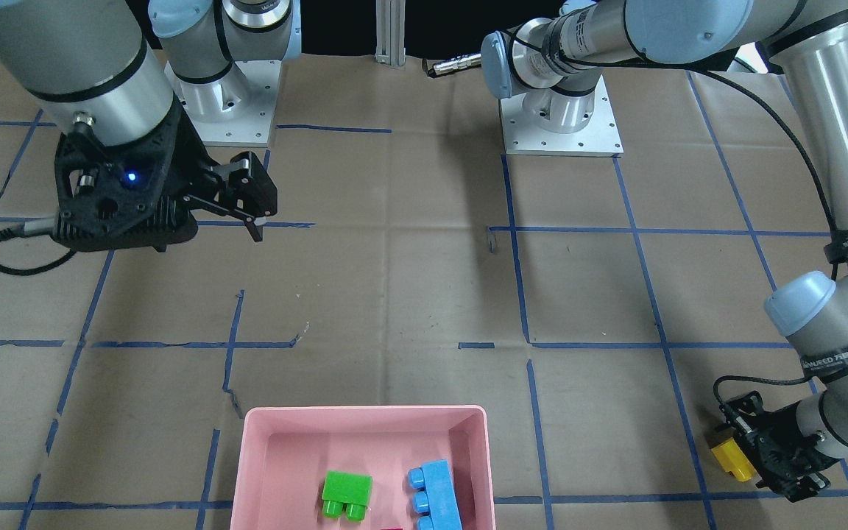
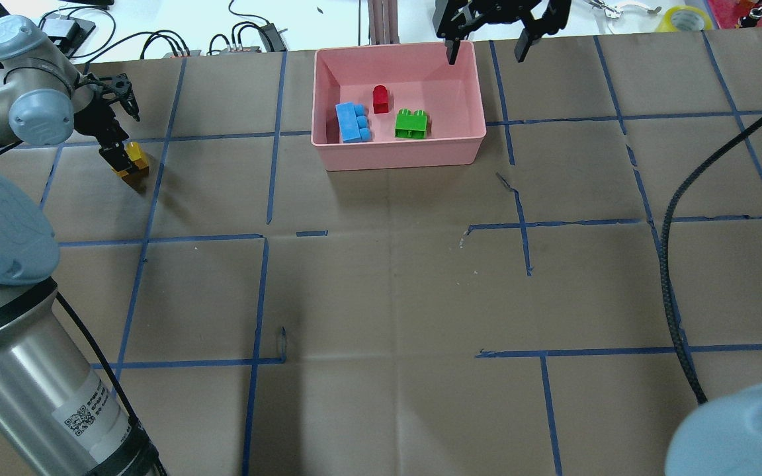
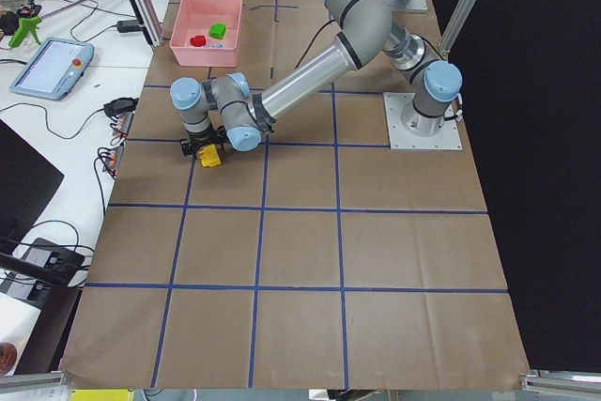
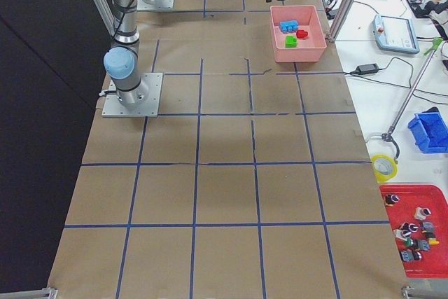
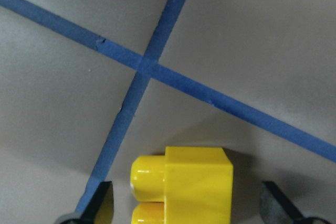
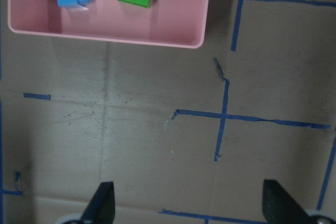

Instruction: Put all blocks into box

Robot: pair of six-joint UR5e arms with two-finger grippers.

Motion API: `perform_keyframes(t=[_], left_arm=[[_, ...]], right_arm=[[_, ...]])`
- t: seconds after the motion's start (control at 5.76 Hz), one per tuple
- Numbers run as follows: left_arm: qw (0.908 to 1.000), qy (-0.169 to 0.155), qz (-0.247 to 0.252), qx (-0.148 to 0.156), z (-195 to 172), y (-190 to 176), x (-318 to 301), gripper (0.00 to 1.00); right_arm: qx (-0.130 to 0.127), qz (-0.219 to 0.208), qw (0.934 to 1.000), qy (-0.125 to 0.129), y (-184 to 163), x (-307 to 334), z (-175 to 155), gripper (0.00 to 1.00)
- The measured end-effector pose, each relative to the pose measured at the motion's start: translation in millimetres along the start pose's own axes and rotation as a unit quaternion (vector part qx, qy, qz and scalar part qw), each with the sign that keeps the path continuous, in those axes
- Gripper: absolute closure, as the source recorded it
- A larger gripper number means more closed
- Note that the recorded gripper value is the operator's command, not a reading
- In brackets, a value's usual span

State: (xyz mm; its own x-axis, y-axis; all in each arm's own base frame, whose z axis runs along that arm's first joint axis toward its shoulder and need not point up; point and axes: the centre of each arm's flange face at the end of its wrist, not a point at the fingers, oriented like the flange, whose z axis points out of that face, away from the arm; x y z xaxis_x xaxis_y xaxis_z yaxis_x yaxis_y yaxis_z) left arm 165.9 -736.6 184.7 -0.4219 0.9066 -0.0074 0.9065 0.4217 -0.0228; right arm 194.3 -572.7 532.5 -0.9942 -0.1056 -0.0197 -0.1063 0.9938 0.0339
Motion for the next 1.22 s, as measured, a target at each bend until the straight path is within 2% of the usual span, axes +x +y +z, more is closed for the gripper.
perform_keyframes(t=[0.17, 0.35, 0.52, 0.87, 1.04, 1.22], left_arm=[[1.0000, 0.003, 0.001, 0.000, 2.0, 0.4, 2.3, 0.26], [1.0000, 0.004, 0.000, -0.001, 2.1, 1.2, 4.4, 0.33], [1.0000, 0.003, 0.000, -0.001, -0.7, 1.5, 5.5, 0.40], [1.0000, 0.000, 0.001, -0.004, -5.9, 1.9, 5.6, 0.57], [1.0000, -0.001, 0.001, -0.006, -7.4, 2.3, 5.6, 0.67], [1.0000, -0.003, 0.001, -0.008, -9.4, 2.7, 5.1, 0.72]], right_arm=[[-0.019, 0.002, 0.9996, 0.021, 36.0, 4.7, 15.6, 0.00], [-0.014, 0.004, 0.9995, 0.027, 67.1, 7.1, 35.2, 0.00], [0.010, 0.005, 0.9995, 0.030, 88.2, 8.6, 48.4, 0.00], [0.037, 0.008, 0.9989, 0.028, 103.3, 8.3, 48.6, 0.00], [0.043, 0.007, 0.9987, 0.027, 107.3, 7.8, 42.8, 0.00], [0.049, 0.007, 0.9984, 0.026, 113.0, 7.3, 35.7, 0.00]])
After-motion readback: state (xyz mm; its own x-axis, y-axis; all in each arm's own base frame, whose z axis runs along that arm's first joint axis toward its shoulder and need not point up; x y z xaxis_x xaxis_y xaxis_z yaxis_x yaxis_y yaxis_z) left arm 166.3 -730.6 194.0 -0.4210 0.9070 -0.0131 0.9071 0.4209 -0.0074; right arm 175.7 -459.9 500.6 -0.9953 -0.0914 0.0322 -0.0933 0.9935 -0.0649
